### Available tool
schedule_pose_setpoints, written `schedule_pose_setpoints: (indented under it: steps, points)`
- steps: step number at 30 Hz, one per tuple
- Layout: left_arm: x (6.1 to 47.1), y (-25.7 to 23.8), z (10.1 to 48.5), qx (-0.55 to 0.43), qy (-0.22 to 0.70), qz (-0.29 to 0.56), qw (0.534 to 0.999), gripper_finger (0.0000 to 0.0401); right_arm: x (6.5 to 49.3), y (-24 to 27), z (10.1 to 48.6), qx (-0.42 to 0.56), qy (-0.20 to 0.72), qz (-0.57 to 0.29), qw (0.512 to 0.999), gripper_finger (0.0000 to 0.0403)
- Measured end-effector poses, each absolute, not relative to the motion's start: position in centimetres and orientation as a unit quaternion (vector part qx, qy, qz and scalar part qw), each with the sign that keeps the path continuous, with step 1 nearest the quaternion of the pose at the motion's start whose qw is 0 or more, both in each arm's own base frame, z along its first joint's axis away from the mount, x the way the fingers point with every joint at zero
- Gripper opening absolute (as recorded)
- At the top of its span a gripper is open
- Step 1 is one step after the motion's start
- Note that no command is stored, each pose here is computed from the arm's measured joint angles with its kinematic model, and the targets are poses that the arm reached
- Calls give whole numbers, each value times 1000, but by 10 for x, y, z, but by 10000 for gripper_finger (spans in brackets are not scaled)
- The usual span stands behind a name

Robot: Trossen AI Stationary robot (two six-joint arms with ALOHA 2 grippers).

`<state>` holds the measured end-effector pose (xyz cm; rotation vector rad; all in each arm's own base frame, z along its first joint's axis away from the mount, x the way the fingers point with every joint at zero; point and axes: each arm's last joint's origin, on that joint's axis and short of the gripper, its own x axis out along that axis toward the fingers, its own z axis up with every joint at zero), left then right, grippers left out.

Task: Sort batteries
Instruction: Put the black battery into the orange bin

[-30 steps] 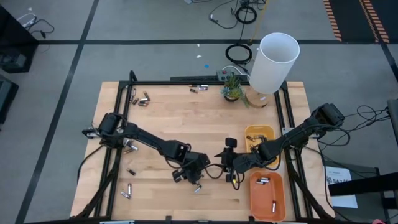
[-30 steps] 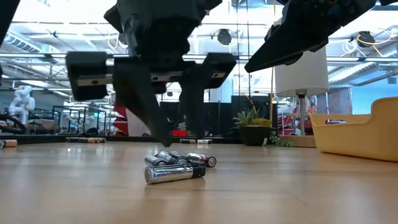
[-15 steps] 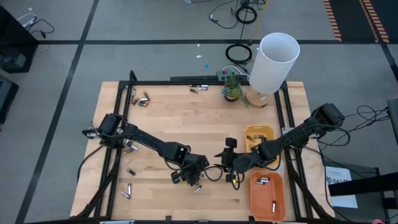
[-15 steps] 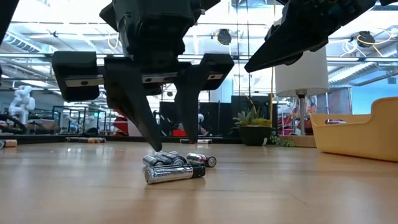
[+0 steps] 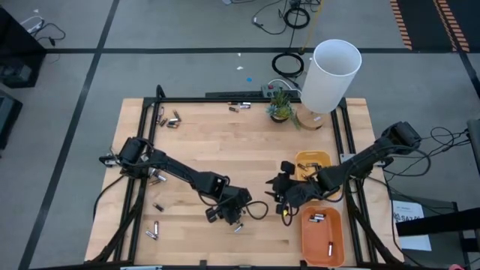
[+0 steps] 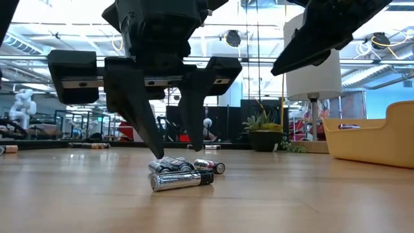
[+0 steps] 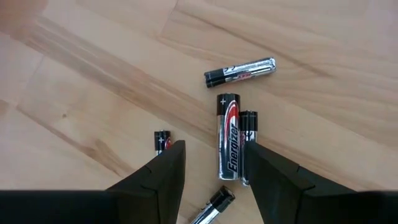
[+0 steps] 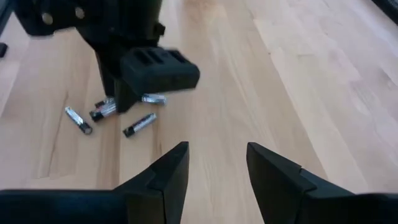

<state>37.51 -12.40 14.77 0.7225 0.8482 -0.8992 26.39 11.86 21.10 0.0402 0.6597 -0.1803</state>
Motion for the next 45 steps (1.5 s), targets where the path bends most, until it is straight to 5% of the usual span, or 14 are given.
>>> schedule_pose_setpoints:
  steps: [45]
  points:
    - [383,-111,132,293,396,-423,761,165,260,122,210,18,325,-105,940,153]
